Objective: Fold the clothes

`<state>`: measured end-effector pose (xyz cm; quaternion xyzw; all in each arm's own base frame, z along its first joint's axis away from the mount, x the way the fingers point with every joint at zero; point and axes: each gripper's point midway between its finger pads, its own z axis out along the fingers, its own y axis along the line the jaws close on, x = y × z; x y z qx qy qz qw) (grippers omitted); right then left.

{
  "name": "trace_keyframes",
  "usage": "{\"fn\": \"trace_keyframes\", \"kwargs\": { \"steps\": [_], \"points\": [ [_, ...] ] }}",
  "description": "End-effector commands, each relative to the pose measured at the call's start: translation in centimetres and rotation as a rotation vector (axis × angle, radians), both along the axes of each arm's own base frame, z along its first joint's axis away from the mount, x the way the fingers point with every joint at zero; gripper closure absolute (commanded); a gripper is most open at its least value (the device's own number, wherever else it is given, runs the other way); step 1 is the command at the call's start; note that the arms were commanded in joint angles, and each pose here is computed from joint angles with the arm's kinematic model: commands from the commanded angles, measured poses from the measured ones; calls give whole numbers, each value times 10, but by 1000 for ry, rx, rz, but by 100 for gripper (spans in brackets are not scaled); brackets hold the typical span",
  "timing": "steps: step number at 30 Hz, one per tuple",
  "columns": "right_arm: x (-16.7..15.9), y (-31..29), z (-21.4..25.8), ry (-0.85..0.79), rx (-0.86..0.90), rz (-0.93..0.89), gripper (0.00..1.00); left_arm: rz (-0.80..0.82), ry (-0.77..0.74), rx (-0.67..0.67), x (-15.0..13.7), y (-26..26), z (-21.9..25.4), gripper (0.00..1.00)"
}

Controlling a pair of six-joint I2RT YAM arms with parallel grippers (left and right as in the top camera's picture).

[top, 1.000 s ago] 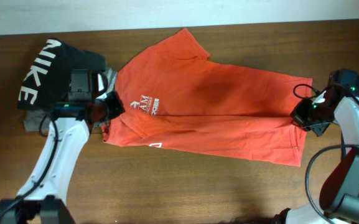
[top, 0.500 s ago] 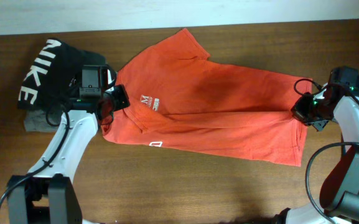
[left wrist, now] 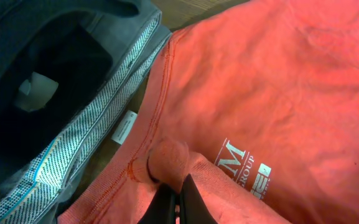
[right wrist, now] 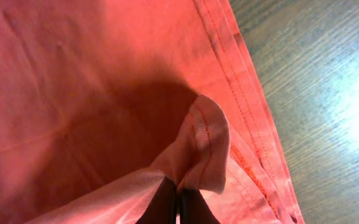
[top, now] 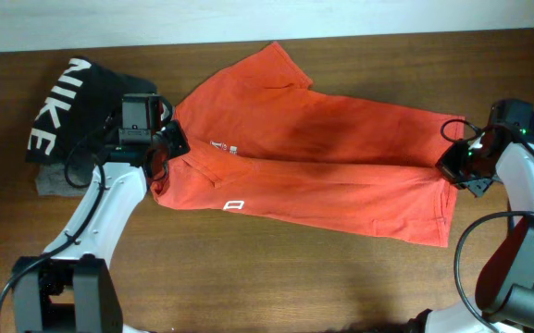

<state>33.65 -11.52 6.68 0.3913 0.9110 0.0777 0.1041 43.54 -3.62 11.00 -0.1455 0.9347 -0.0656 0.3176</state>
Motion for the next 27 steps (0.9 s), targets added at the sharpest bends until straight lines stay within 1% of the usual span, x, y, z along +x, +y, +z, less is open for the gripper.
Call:
{"fn": "trace_keyframes", "kwargs": {
  "steps": [1, 3, 4, 5, 7, 9, 11, 13, 15, 16, 17, 19, 20, 23, 26, 27],
  "points": [
    [-4, -4, -1, 27, -24, -19, 86, 29, -5, 7, 3, 3, 1, 99],
    [-5, -4, -1, 32, -22, -19, 83, 29, -5, 7, 3, 3, 1, 99],
    [-5, -3, -2, 33, -22, -16, 81, 29, -5, 7, 3, 3, 1, 93],
    [-7, -3, -2, 38, -21, -10, 71, 29, -5, 7, 3, 3, 1, 67],
    [-8, -3, -2, 43, -20, -5, 69, 22, -5, 13, 3, 3, 1, 51],
    [-11, -4, -2, 50, -16, -13, 68, 19, -1, 13, 2, 3, 0, 35],
    [-12, -7, -2, 47, -9, -19, 68, 3, 4, 14, 1, 1, -1, 27],
    [-10, -4, -1, 26, 10, 32, 68, -16, 18, 2, -1, -2, -2, 25],
    [-4, 6, 3, -18, 53, 127, 68, -132, 19, -29, -2, -19, 1, 25],
    [-2, 8, 5, -28, 59, 145, 68, -174, 21, -40, -3, -25, 4, 25],
    [-1, 9, 8, -36, 59, 165, 68, -227, 21, -52, -4, -32, 10, 25],
    [3, 7, 19, -41, 55, 166, 67, -258, 26, -57, -2, -36, 27, 26],
    [6, 6, 26, -49, 51, 167, 65, -282, 17, -49, 0, -38, 37, 28],
    [23, -2, 57, -106, 18, 172, 59, -353, -50, -5, 16, -41, 81, 30],
    [44, -12, 92, -192, -31, 174, 57, -403, -109, 34, 39, -44, 116, 31],
    [49, -14, 99, -210, -42, 174, 56, -413, -115, 38, 45, -46, 119, 31]
  ]
}}
